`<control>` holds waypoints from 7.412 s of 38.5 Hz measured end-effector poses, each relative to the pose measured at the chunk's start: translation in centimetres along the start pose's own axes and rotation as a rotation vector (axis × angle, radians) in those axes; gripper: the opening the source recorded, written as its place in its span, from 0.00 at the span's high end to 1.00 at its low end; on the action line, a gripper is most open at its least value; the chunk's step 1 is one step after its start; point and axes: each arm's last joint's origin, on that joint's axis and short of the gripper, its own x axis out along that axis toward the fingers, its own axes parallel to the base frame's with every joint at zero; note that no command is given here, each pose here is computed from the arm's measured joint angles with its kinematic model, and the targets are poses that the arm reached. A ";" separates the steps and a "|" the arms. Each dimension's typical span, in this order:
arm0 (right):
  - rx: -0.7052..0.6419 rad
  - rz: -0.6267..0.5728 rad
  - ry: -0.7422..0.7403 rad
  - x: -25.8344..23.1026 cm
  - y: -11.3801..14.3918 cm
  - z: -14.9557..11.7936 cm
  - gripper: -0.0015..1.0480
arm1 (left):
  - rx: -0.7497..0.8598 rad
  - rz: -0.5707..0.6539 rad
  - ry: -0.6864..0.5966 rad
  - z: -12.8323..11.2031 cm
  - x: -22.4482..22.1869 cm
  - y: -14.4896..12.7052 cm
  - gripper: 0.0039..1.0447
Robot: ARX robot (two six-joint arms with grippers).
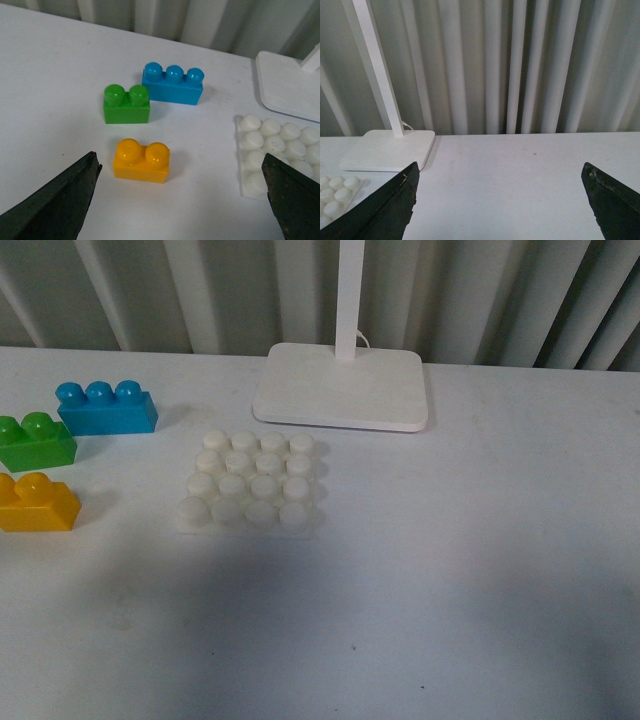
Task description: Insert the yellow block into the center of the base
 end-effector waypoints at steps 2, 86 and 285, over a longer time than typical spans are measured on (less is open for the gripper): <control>0.000 0.000 -0.001 0.0 0.0 0.0 0.09 | 0.012 -0.006 0.020 -0.6 1.0 -0.2 0.06; 0.000 0.000 0.000 0.0 0.0 0.0 0.09 | 0.166 0.117 0.260 -4.9 11.0 1.7 0.06; 0.000 0.000 0.000 0.0 0.0 0.0 0.09 | -0.054 -0.128 0.133 3.4 6.0 -9.6 0.06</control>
